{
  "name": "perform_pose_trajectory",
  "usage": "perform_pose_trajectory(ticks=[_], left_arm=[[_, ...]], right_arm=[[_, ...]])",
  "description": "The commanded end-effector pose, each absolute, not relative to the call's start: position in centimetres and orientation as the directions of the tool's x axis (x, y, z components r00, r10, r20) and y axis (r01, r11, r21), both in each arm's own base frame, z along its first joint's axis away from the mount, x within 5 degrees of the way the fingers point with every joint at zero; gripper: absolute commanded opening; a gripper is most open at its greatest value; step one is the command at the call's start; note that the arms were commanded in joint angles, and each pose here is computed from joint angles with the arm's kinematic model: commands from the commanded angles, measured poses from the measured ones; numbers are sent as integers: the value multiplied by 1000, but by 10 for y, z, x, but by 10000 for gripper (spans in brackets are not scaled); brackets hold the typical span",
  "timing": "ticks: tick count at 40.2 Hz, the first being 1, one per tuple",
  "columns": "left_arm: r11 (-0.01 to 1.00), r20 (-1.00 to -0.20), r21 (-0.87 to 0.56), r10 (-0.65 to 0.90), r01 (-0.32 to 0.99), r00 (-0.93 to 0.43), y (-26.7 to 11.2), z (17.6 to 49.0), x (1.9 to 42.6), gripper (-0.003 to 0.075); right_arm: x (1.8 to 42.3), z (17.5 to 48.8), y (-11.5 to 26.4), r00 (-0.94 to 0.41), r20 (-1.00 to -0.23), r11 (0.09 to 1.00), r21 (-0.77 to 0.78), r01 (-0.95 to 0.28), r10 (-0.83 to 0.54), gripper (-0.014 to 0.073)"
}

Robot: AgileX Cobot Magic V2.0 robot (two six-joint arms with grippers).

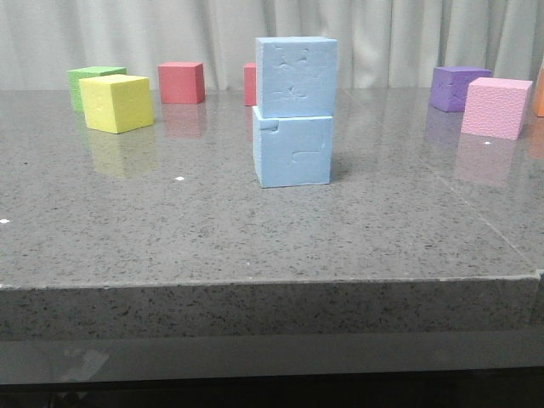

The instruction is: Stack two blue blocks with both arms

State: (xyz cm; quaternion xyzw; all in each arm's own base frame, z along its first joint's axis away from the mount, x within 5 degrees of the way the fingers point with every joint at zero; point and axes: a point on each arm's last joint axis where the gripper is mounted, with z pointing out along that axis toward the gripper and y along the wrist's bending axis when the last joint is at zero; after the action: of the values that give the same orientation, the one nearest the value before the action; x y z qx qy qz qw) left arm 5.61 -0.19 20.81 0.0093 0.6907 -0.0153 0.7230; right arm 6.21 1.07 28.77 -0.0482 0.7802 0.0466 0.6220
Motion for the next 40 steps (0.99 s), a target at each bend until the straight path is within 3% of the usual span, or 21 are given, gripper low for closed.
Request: perform_pose_trajectory(ticks=[1,4,11,40], left_arm=[[999,-989,-14,-20,42,148,-2,216,54,-19],[999,-989,-14,-20,42,148,-2,216,54,-19],[999,-989,-14,-20,42,148,-2,216,54,-19],[999,-989,-14,-20,42,148,-2,216,54,-19]], right_arm=[[60,272,6,-20,-1000,997,-5,-77,-7,-37],[59,243,4,44,-999,998,-2,-55,0,-37],[54,210,1,121,-993,1000,4,-24,7,-37],[54,212,1,139,-988,997,67,-33,71,-37]])
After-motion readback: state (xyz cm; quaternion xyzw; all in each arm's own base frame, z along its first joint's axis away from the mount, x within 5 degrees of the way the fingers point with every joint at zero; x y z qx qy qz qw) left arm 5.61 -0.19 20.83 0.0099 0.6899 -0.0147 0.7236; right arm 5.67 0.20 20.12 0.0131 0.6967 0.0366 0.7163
